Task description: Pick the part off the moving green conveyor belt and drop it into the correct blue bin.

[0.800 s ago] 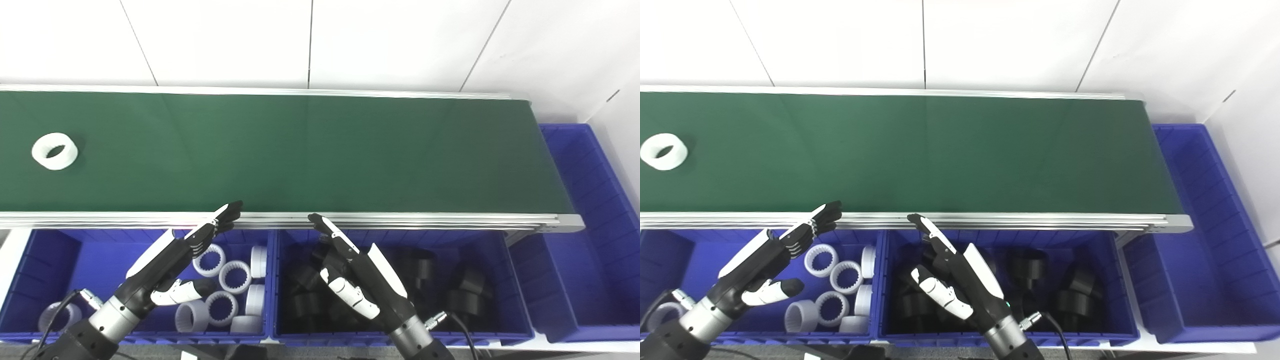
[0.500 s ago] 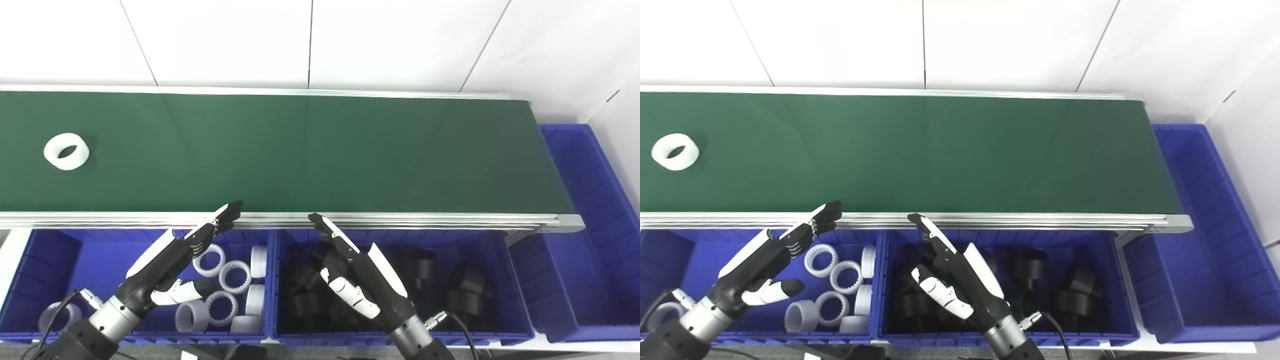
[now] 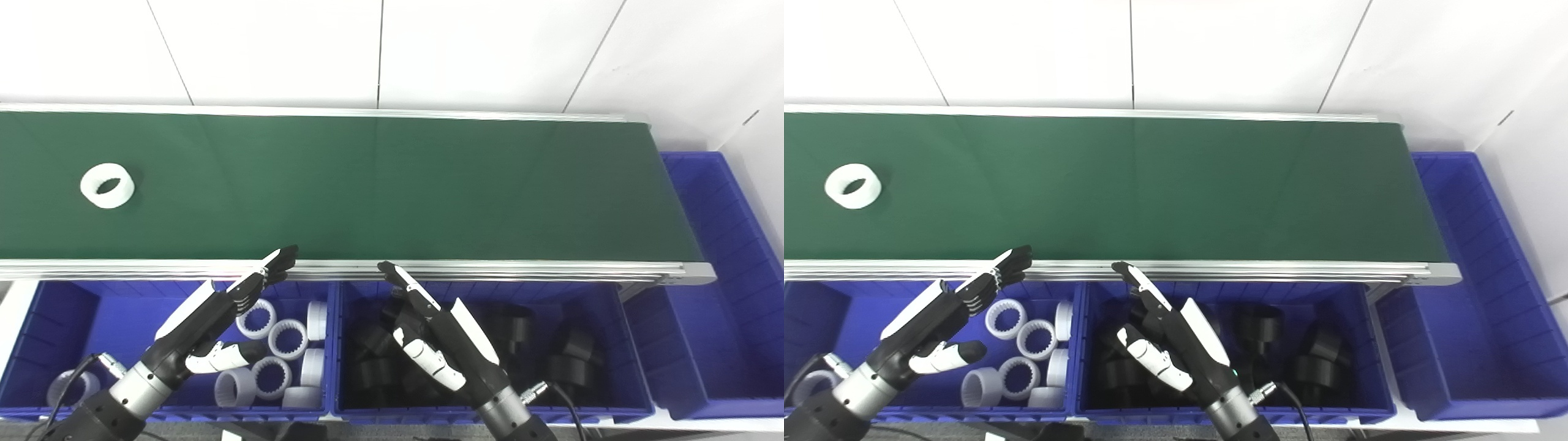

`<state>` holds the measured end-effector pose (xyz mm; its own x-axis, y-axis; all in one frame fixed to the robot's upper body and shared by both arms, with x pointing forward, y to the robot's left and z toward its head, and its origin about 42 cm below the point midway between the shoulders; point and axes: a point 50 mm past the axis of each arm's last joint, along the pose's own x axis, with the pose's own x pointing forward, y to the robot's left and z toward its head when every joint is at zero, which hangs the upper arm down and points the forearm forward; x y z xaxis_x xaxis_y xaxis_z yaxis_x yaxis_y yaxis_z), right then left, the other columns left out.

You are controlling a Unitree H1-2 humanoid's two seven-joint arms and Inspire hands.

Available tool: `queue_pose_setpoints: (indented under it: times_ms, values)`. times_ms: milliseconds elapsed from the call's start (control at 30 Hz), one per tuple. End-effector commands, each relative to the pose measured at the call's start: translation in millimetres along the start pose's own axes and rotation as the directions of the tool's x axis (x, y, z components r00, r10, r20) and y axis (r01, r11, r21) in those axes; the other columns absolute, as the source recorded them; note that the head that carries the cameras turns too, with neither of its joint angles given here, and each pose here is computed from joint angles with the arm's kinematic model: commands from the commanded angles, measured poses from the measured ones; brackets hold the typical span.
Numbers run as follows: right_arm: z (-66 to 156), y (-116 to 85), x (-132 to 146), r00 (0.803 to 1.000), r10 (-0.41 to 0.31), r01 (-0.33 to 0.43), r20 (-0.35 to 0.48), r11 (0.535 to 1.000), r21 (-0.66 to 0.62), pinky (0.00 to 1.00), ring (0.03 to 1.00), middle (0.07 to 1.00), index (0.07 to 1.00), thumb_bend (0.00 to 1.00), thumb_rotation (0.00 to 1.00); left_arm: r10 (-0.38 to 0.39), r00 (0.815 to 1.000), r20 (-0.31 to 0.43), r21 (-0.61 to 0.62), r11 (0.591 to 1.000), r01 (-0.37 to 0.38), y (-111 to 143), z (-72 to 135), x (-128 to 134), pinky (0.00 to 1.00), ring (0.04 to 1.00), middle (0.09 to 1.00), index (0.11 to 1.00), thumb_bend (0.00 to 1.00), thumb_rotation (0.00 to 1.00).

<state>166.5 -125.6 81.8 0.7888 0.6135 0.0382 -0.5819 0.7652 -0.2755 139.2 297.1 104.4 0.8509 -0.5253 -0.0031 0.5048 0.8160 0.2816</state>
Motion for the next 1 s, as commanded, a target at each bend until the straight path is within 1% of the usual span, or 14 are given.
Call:
queue_pose_setpoints:
  times_ms: [0, 133, 200, 267, 333, 467, 633, 700, 800, 967]
  values:
    - [11, -2, 3, 0.998, -0.010, 0.010, 0.058, 1.000, 0.002, 0.91, 0.955, 0.974, 0.960, 0.39, 0.95, 0.002, 0.999, 0.042, 0.025, 1.000, -0.003, 5, 7, 1, 0.97, 0.992, 1.000, 0.982, 0.52, 0.78]
    - [8, -3, 2, 0.998, -0.011, 0.010, 0.058, 1.000, 0.001, 0.91, 0.955, 0.974, 0.959, 0.38, 0.95, 0.000, 0.999, 0.043, 0.025, 1.000, -0.002, 3, 5, 2, 0.96, 0.991, 1.000, 0.983, 0.53, 0.79]
    - [5, -3, -2, 0.999, -0.006, 0.006, 0.052, 1.000, 0.003, 0.91, 0.956, 0.976, 0.962, 0.39, 0.96, 0.001, 0.999, 0.046, 0.031, 1.000, -0.003, -2, 1, 2, 0.96, 0.982, 0.997, 0.980, 0.52, 0.79]
    - [-2, -2, -10, 0.999, -0.003, 0.003, 0.040, 1.000, 0.001, 0.92, 0.961, 0.977, 0.966, 0.41, 0.98, 0.000, 0.999, 0.046, 0.035, 0.999, -0.002, -12, -5, 1, 0.94, 0.971, 0.991, 0.977, 0.52, 0.78]
    - [-9, -1, -19, 0.999, -0.006, 0.006, 0.034, 1.000, -0.010, 0.90, 0.951, 0.973, 0.963, 0.42, 0.99, -0.003, 0.999, 0.042, 0.026, 1.000, 0.001, -22, -11, 1, 0.92, 0.959, 0.985, 0.971, 0.51, 0.76]
    - [-22, 4, -27, 0.999, -0.018, 0.018, 0.031, 1.000, -0.009, 0.87, 0.934, 0.959, 0.946, 0.41, 0.97, -0.013, 1.000, 0.015, 0.028, 1.000, 0.013, -32, -20, 1, 0.89, 0.944, 0.977, 0.960, 0.52, 0.72]
    - [-29, 9, -27, 0.999, -0.021, 0.022, 0.031, 1.000, -0.013, 0.84, 0.920, 0.949, 0.930, 0.41, 0.93, -0.010, 1.000, -0.001, 0.039, 0.999, 0.010, -32, -23, 1, 0.87, 0.931, 0.964, 0.941, 0.54, 0.68]
    - [-30, 9, -25, 0.999, -0.021, 0.022, 0.034, 1.000, -0.008, 0.83, 0.912, 0.942, 0.918, 0.40, 0.89, -0.010, 1.000, 0.000, 0.045, 0.999, 0.010, -30, -23, 2, 0.86, 0.929, 0.960, 0.935, 0.55, 0.65]
    - [-32, 10, -23, 0.999, -0.018, 0.018, 0.034, 1.000, -0.005, 0.82, 0.910, 0.940, 0.916, 0.40, 0.86, -0.014, 1.000, 0.001, 0.056, 0.998, 0.014, -28, -23, 4, 0.86, 0.932, 0.961, 0.933, 0.54, 0.64]
    - [-35, 9, -18, 0.999, -0.014, 0.014, 0.033, 1.000, -0.010, 0.82, 0.906, 0.937, 0.913, 0.40, 0.85, -0.012, 1.000, 0.028, 0.072, 0.997, 0.009, -21, -20, 13, 0.87, 0.936, 0.961, 0.934, 0.54, 0.62]
